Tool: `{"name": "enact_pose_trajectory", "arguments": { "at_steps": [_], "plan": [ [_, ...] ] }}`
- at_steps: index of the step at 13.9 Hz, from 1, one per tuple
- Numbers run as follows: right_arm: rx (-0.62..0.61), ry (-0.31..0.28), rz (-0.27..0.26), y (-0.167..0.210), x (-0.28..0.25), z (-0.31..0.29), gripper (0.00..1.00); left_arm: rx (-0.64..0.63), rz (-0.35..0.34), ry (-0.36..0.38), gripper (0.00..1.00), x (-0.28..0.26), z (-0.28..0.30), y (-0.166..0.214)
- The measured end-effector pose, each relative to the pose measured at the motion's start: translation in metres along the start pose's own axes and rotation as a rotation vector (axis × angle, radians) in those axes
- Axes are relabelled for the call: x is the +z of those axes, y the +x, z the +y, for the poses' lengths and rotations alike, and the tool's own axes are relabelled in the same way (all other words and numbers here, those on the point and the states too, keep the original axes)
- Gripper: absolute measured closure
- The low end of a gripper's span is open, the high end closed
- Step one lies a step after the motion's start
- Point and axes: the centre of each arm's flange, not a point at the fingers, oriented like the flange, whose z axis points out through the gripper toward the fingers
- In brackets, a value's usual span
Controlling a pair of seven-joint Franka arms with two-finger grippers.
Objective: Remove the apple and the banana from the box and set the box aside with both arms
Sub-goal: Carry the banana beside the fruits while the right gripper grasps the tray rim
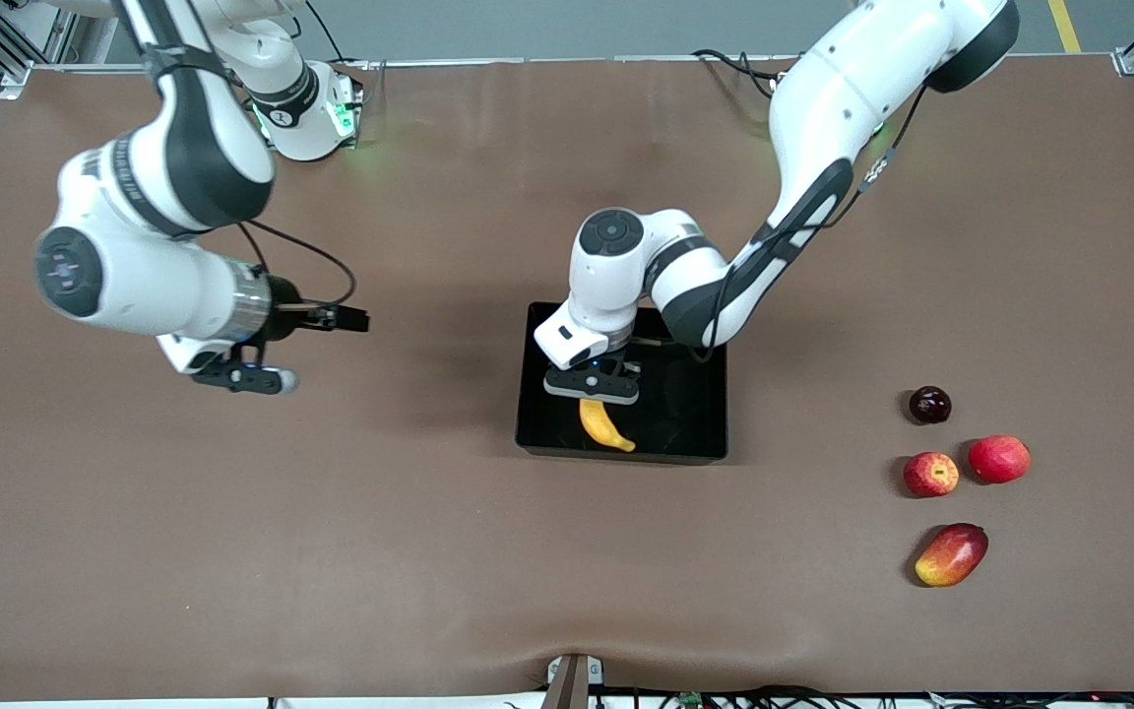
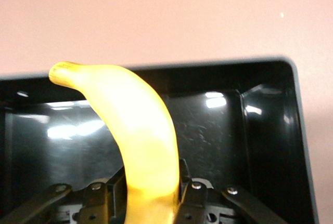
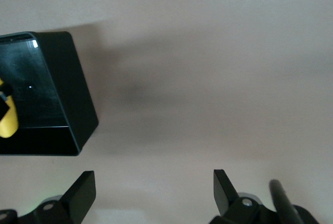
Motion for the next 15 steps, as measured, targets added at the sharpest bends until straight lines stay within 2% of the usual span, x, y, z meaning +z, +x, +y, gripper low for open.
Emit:
{"name": "enact_pose_trajectory", "arguments": {
  "at_steps": [3, 6, 9, 11, 15],
  "plan": [
    [0.014, 0.018, 0.077, -0.019, 0.026, -0.05, 0.0, -0.073, 0.021, 0.055, 0.63, -0.032, -0.041, 0.033],
    [0.01, 0.033, 0.126, -0.03, 0.063, -0.089, 0.0, -0.143, 0.027, 0.119, 0.63, -0.06, -0.103, 0.067],
    [0.018, 0.05, 0.182, -0.006, 0.121, -0.098, 0.0, -0.168, -0.002, 0.129, 0.63, -0.072, -0.176, 0.095],
    [0.021, 0.051, 0.198, 0.003, 0.161, -0.106, 0.0, -0.115, -0.053, 0.151, 0.63, -0.055, -0.226, 0.097],
    [0.056, 0.073, 0.205, -0.018, 0.187, -0.16, 0.0, 0.09, -0.173, 0.164, 0.63, -0.01, -0.317, 0.087]
  ]
}}
